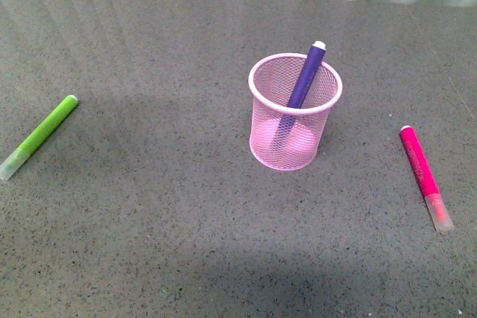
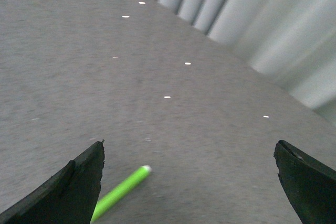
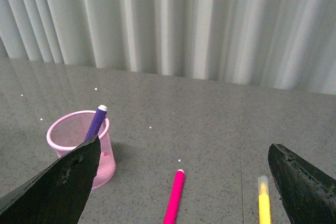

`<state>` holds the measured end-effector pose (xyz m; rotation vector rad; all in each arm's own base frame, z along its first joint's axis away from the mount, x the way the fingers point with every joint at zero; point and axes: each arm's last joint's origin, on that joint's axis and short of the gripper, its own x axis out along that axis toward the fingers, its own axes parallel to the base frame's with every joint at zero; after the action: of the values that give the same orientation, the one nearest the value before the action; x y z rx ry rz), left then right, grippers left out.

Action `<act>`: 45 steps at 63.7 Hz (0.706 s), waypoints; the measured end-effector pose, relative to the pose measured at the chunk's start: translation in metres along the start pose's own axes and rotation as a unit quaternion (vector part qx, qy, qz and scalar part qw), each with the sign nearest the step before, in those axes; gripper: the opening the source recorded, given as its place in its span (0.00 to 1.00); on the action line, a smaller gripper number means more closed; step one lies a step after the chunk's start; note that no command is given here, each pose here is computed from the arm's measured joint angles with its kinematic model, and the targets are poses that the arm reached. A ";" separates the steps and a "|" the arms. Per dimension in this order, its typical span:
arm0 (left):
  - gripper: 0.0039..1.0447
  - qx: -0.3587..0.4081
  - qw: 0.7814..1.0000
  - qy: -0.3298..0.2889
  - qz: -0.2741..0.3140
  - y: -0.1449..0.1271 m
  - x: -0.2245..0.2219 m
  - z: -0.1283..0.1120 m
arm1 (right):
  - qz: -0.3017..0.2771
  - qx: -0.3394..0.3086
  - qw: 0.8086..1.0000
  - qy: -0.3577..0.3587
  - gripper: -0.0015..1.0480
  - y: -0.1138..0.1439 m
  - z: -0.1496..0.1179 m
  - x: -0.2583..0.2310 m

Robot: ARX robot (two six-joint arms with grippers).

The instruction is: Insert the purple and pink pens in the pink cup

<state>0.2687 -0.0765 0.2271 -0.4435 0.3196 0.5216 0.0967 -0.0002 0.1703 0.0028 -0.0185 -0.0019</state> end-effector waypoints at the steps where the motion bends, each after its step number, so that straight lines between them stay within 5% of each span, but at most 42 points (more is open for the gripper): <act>1: 0.93 -0.004 1.000 0.001 0.005 0.003 -0.001 -0.001 | 0.000 0.000 1.000 0.000 0.93 0.000 0.000 0.000; 10: 0.92 -0.014 0.998 0.026 0.053 0.037 -0.011 -0.022 | 0.000 0.000 1.000 0.000 0.93 0.000 0.000 0.000; 16: 0.78 0.003 0.992 0.030 -0.120 0.055 -0.006 -0.033 | -0.001 0.000 1.000 0.000 0.93 0.000 0.000 0.000; 23: 0.57 0.107 0.956 -0.084 -0.260 0.083 -0.019 -0.031 | 0.000 0.000 1.000 0.000 0.93 0.000 0.000 0.000; 30: 0.38 0.169 0.938 -0.147 -0.263 0.096 -0.028 -0.023 | 0.000 0.000 1.000 0.000 0.93 0.000 0.000 0.000; 45: 0.02 0.208 0.932 -0.147 -0.257 0.120 -0.038 -0.032 | 0.000 0.000 1.000 0.000 0.93 0.000 0.000 0.000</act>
<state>0.1670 -0.0144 0.1766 -0.0223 0.0120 -0.0041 0.0967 -0.0002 0.1703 0.0029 -0.0185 -0.0023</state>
